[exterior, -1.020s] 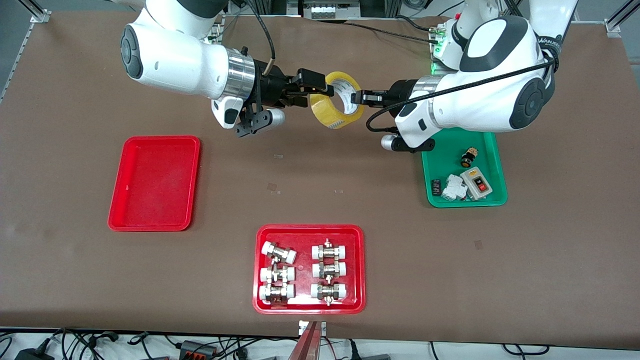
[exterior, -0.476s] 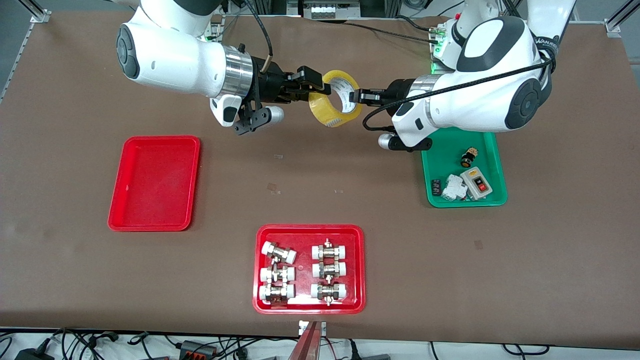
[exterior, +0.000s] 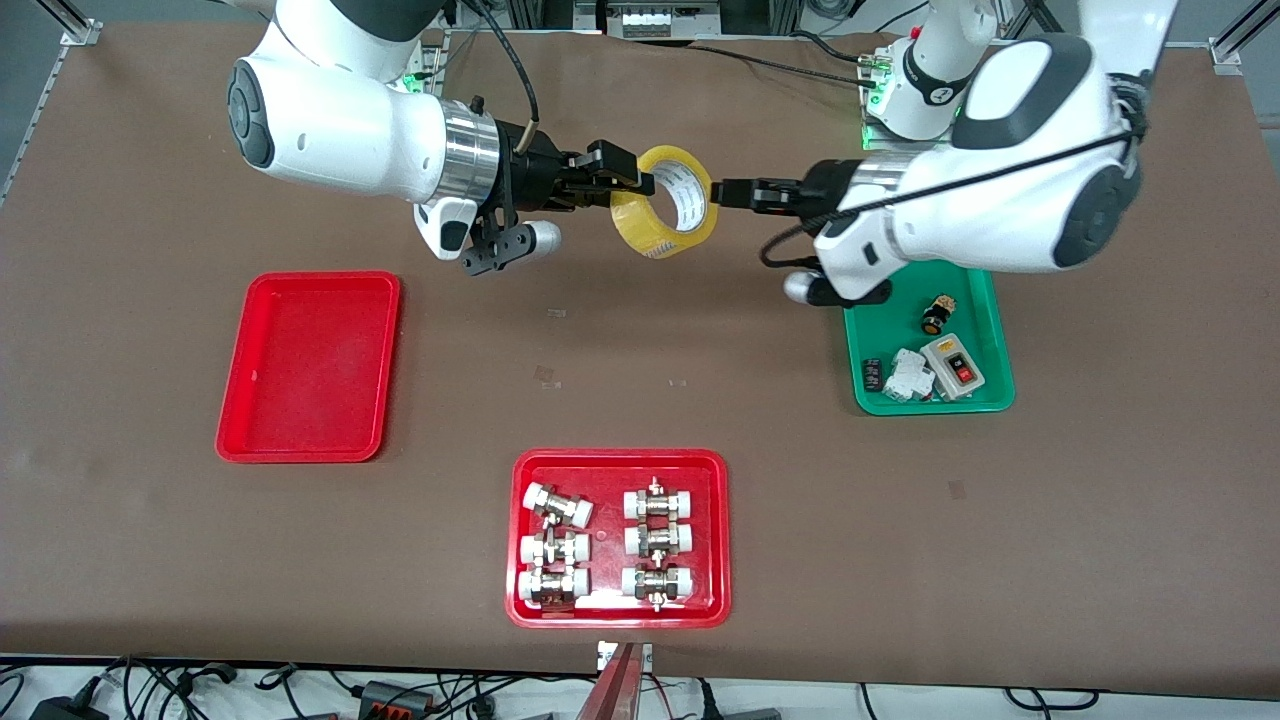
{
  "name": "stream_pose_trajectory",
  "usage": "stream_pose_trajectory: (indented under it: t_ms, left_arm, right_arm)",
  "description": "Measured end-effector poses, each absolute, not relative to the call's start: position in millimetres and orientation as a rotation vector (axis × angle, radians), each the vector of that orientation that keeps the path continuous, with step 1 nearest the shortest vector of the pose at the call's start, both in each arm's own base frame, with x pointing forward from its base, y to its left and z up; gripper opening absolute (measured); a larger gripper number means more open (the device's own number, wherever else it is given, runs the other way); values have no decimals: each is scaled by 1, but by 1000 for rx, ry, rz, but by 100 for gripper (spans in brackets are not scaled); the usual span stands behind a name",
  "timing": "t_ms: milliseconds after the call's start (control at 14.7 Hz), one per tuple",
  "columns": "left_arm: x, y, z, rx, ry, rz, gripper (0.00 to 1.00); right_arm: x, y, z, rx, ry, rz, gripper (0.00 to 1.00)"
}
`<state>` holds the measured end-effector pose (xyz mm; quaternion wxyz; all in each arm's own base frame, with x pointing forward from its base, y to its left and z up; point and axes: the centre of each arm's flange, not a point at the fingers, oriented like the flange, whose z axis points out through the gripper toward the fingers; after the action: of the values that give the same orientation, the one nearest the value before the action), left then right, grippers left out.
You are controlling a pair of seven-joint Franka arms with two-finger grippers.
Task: Left arm passes tape to right arm into tray
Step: 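Carry the tape to the red tray with the right gripper while the left withdraws, then lower the tape into the empty red tray and open the right gripper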
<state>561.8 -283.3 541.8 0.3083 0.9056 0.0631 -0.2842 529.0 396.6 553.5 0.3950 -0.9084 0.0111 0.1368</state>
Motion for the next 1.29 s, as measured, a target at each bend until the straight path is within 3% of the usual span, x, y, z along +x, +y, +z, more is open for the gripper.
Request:
stream_pose_trajectory:
  t_ms: [136,408,612,748,1020,1292]
  left_arm:
    - [569,-250,545,2428,175,-771,100]
    - [580,-181,545,2578,-49,-648,100]
    - [580,-136,563,2719,-100,-537,100]
    - [579,-105,574,2840,-164,-467,100]
    - [575,-73,597,2971,-249,-348,100]
    - [570,-69,602,3001,-253,-294,100]
  right_arm:
    - [532,393,545,-2316,39,355,53]
    - [572,339,481,-2355,194,405,53]
    - [627,221,413,-2346,330,453,53]
    - [647,125,374,-2339,376,485,53]
    - [645,-4,317,-2347,318,508,53]
    - [621,-101,246,-2284,166,503,53]
